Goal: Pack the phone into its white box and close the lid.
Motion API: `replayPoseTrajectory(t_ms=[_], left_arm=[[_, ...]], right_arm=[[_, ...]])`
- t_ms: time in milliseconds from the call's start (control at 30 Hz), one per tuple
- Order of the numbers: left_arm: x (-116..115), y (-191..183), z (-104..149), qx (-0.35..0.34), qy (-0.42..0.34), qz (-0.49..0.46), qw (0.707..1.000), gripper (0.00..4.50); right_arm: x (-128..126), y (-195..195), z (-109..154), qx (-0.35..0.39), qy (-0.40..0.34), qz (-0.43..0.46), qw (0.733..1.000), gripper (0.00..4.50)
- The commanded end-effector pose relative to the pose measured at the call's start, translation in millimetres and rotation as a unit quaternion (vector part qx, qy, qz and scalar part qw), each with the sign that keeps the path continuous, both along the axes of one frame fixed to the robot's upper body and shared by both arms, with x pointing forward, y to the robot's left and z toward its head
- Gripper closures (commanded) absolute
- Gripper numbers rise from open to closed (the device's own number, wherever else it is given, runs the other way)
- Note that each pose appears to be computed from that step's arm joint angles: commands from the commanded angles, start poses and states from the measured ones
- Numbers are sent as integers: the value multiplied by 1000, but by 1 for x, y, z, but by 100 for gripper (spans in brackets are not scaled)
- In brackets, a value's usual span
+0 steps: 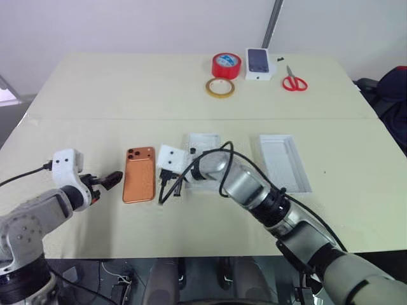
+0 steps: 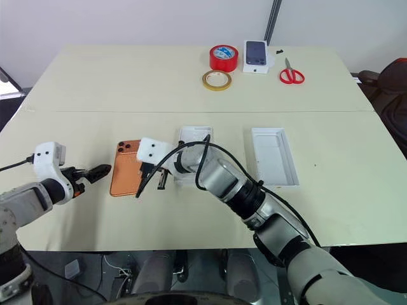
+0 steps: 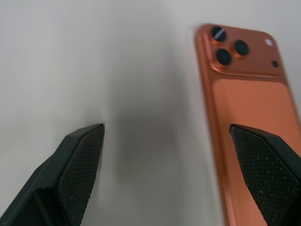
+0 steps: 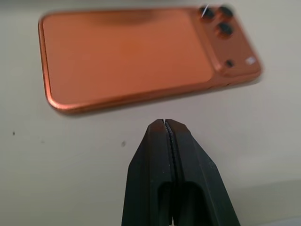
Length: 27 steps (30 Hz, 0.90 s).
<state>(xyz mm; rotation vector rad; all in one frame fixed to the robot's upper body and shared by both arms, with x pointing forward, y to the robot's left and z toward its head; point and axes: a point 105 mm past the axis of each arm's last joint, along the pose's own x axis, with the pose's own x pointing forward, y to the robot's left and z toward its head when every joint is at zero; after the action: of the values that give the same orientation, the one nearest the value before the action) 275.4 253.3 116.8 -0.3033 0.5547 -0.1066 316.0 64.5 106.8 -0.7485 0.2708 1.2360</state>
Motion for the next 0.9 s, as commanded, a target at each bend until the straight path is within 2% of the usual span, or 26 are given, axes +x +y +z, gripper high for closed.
replayPoseTrajectory(t_ms=[33,433,767,900], left_arm=[[-4,-19,-2,-30,17,-39,999,1],[-6,-60,-16,-97,32,-84,991,1],[-3,-81,-9,-162,13,-91,982,1],[0,-85,-6,-167,8,-90,982,1]], right_arm=[[-4,13,7,-7,-20,28,999,450],[-2,24,7,-13,-36,44,998,450],[-1,24,5,-11,-39,43,998,450],[0,23,5,-11,-39,42,998,450]])
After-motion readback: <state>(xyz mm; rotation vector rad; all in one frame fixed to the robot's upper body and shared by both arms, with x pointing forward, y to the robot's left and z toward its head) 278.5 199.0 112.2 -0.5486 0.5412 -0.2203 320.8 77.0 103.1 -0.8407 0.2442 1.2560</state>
